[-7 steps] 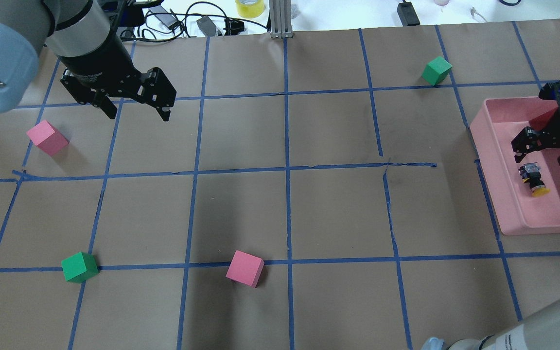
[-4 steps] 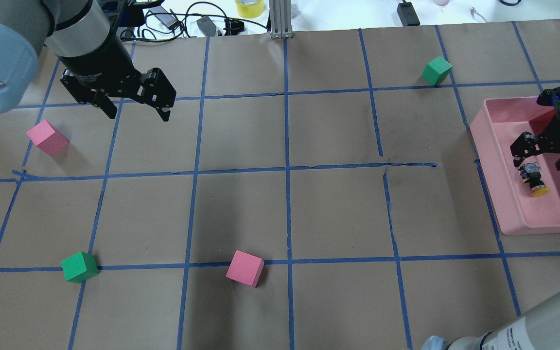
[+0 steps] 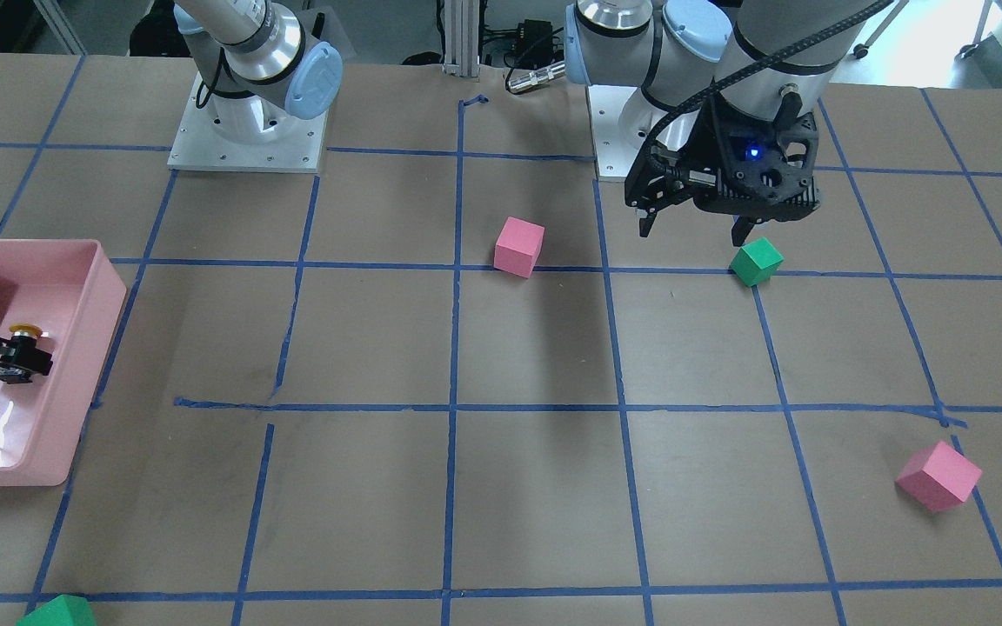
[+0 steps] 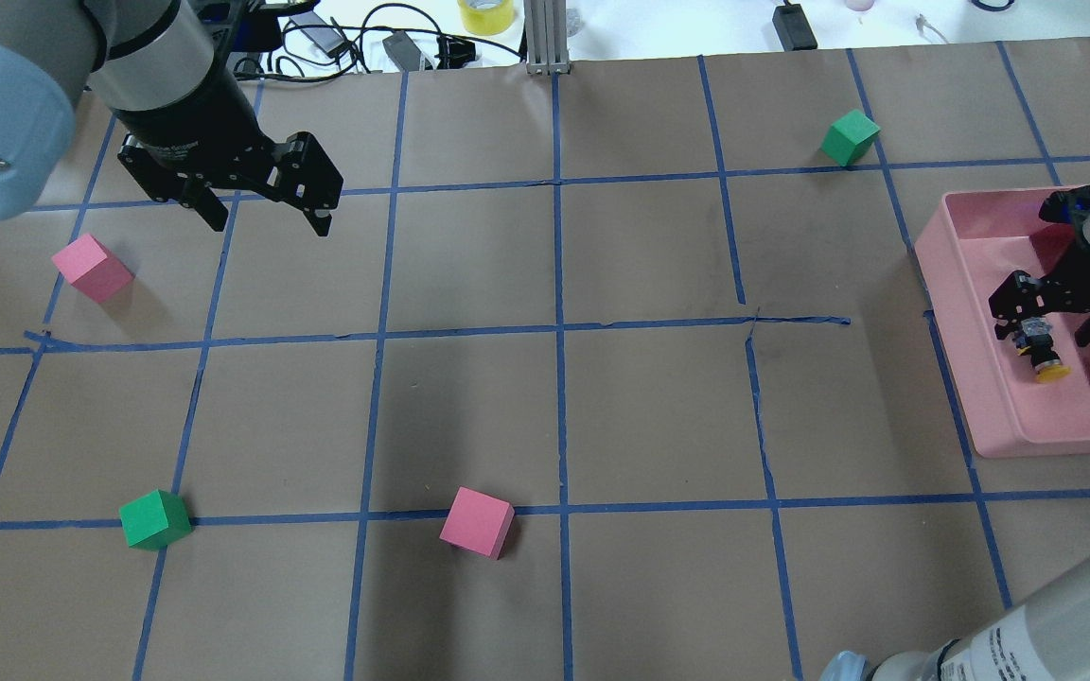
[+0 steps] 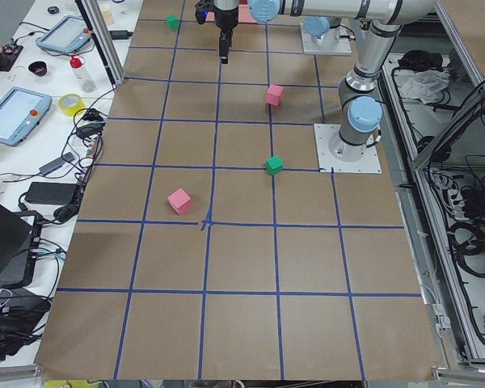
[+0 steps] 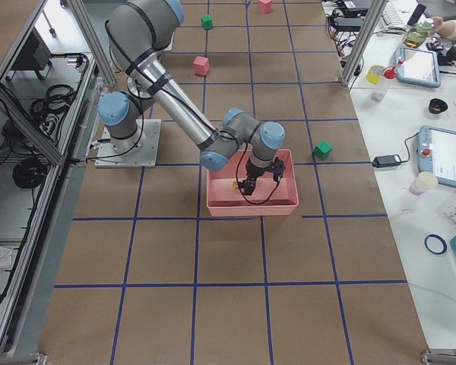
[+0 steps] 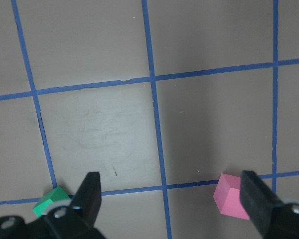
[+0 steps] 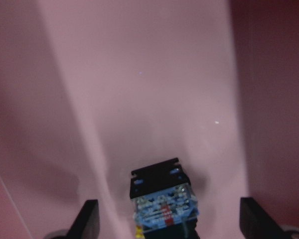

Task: Align button upright
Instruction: 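Close the right gripper on the button's black body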

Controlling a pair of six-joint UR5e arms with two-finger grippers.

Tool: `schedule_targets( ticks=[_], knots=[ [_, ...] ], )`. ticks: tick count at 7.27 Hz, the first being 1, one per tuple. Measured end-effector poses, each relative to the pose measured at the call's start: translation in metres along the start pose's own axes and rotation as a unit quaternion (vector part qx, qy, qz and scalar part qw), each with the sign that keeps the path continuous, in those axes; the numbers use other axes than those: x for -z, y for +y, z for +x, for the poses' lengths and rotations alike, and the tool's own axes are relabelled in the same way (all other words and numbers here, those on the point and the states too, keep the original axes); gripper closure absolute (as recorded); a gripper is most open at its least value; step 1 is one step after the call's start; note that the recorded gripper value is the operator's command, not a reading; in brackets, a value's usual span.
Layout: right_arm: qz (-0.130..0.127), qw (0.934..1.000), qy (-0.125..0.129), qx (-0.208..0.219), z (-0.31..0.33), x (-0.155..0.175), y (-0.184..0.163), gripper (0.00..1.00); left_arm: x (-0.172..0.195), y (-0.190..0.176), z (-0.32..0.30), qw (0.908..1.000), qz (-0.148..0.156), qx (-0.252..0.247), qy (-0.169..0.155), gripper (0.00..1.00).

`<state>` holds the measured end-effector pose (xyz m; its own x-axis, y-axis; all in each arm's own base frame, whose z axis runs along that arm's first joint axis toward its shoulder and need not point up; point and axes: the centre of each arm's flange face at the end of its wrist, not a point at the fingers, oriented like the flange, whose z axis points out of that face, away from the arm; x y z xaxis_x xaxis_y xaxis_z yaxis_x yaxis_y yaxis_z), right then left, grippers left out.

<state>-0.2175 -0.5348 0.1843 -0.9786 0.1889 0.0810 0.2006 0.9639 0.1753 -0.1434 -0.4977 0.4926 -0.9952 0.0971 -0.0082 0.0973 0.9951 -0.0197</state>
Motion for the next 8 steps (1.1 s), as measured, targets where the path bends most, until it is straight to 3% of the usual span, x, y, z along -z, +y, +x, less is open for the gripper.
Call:
schedule_targets(
  ticks=[1,3,5,8],
  knots=[
    [-0.003,1.0000,-0.002,0.000,-0.001,-0.003,0.001,0.15,0.000,0.000,0.000,1.0000,0.000,0.000,0.000,0.00],
    [-0.006,1.0000,-0.003,0.000,-0.002,-0.006,0.001,0.80,0.000,0.000,0.000,1.0000,0.000,0.000,0.000,0.00],
    [-0.008,1.0000,-0.004,0.000,-0.002,-0.007,0.002,1.00,0.000,0.000,0.000,1.0000,0.000,0.000,0.000,0.00],
    [0.002,1.0000,-0.002,-0.008,0.000,0.007,0.001,1.00,0.000,0.000,0.000,1.0000,0.000,0.000,0.000,0.00]
  ],
)
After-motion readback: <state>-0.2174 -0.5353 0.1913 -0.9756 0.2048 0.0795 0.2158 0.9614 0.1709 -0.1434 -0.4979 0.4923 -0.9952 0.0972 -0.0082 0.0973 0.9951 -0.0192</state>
